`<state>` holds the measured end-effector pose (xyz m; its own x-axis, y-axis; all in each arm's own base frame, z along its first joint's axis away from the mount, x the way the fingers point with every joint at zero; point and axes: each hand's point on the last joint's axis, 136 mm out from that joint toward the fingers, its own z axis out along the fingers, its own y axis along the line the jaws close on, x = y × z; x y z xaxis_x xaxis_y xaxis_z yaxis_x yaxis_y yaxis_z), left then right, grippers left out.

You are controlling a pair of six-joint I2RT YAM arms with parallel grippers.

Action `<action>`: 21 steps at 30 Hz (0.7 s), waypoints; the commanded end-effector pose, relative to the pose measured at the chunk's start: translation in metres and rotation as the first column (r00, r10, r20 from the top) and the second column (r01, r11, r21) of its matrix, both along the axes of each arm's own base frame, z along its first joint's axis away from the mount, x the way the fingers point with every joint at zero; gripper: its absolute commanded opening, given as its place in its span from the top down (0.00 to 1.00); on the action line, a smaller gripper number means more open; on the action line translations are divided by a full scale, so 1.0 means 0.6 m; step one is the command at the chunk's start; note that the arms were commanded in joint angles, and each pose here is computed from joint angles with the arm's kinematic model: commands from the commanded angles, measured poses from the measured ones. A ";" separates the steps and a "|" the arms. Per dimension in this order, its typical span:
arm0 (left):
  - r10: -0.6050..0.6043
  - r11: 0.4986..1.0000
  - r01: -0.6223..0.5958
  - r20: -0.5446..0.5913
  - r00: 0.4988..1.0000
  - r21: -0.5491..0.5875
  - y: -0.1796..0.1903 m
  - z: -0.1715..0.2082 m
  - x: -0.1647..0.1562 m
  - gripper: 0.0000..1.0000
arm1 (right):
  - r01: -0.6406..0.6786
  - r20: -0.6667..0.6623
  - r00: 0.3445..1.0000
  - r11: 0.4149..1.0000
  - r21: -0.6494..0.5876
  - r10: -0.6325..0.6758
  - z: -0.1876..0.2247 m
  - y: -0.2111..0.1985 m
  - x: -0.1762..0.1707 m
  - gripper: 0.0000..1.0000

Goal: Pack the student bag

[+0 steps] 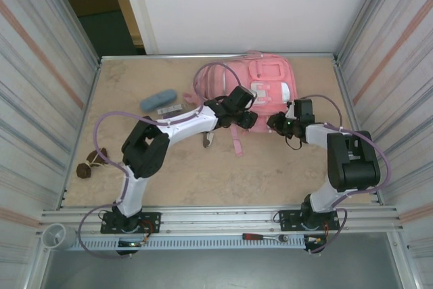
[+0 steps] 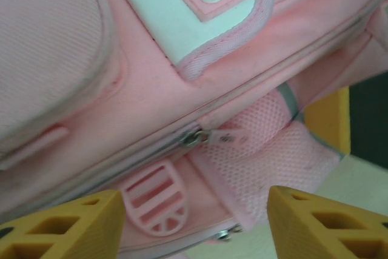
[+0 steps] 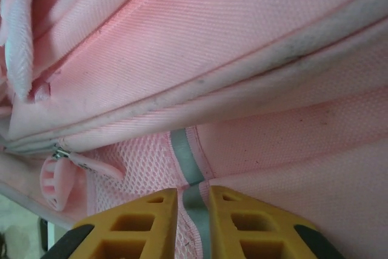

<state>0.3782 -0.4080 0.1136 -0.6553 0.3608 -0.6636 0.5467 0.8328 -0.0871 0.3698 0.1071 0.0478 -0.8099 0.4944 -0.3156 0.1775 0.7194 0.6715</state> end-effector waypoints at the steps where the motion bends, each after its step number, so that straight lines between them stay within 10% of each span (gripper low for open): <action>1: 0.065 0.995 -0.071 -0.089 0.994 -0.066 -0.016 -0.001 -0.011 0.45 | 0.014 -0.053 0.999 0.995 0.099 -0.008 -0.023 0.021 -0.024 0.85; 21: 0.236 0.969 -0.232 -0.049 0.970 0.085 -0.004 -0.099 0.037 0.52 | 0.003 -0.054 0.998 0.984 0.179 0.007 -0.042 0.049 -0.050 0.91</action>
